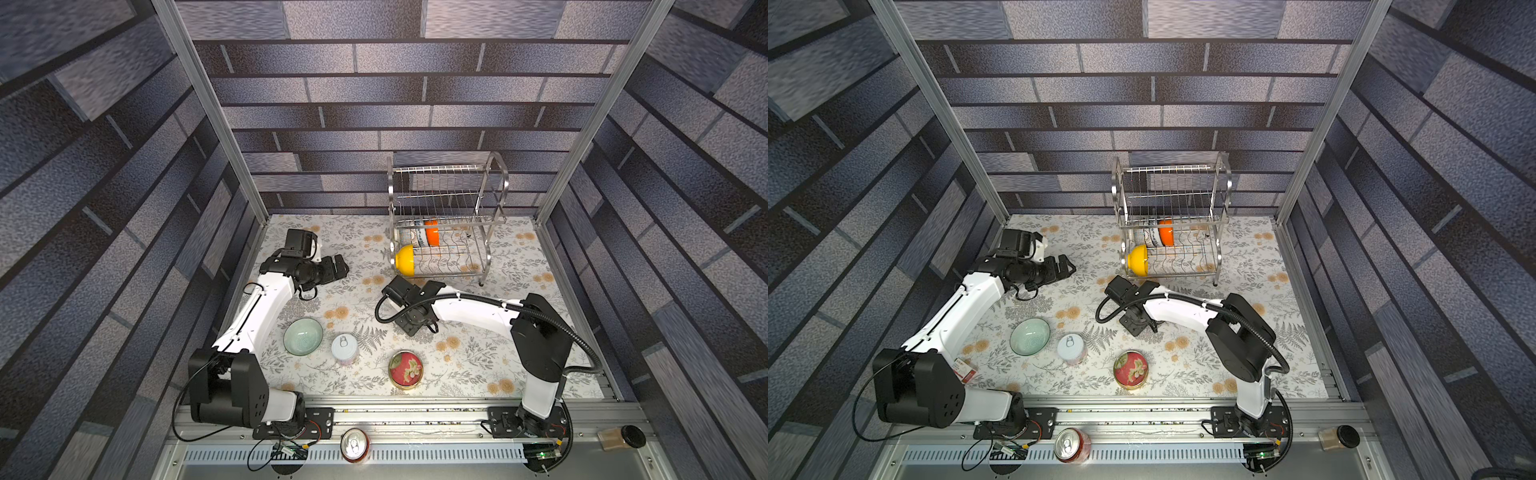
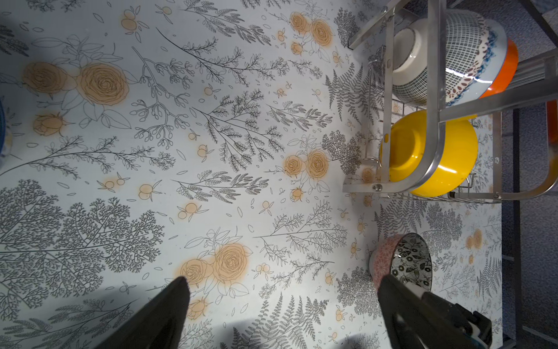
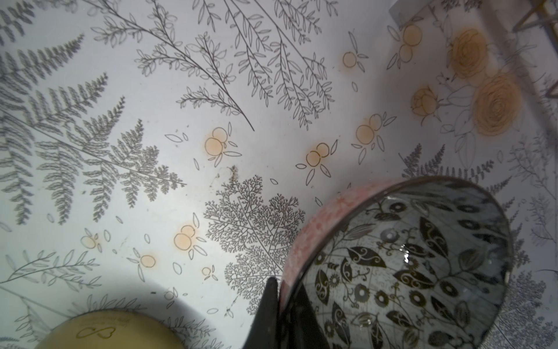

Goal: Load bowls into a dish rack
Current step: Pick up the bowl from the center of the table.

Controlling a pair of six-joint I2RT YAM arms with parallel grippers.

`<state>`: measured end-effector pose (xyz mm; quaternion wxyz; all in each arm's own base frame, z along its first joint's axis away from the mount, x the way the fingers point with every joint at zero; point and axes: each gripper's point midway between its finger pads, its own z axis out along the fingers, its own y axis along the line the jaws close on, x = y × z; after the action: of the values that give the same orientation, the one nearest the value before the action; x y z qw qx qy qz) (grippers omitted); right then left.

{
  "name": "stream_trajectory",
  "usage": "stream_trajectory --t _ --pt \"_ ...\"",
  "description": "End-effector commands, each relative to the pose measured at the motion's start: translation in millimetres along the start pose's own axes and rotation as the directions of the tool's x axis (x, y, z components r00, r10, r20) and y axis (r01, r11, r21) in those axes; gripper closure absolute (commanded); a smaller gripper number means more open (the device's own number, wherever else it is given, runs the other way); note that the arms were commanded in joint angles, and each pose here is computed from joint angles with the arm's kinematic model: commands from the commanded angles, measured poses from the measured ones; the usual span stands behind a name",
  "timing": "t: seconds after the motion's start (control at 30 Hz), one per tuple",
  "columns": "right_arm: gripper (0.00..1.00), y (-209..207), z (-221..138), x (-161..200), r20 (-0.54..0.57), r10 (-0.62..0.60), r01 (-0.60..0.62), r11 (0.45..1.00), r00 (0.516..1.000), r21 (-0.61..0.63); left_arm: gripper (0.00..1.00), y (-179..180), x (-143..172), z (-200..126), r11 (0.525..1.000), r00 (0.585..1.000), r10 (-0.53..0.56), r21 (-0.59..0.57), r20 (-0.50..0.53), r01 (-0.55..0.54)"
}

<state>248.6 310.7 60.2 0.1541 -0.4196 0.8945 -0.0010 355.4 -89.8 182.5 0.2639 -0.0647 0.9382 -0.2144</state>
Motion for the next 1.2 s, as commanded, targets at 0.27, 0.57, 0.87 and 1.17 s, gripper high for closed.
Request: stream_trajectory --t 0.27,0.57,0.87,1.17 --pt "0.96 -7 -68 -28 0.314 0.098 -0.081 0.994 0.944 -0.069 0.00 -44 16 -1 0.961 0.972 0.226 0.149 0.064 -0.233" --pt "0.98 -52 -115 -31 0.549 0.390 -0.295 0.921 0.740 -0.256 0.00 -71 39 -5 0.878 0.904 0.389 0.227 0.178 -0.423" --pt "0.98 -105 -152 -52 0.655 0.633 -0.425 0.770 0.413 -0.477 0.00 -92 54 -8 0.805 0.857 0.458 0.300 0.235 -0.512" --pt "0.98 -153 -166 -62 0.636 0.765 -0.470 0.601 0.103 -0.647 0.00 -106 63 -8 0.765 0.846 0.469 0.363 0.253 -0.533"
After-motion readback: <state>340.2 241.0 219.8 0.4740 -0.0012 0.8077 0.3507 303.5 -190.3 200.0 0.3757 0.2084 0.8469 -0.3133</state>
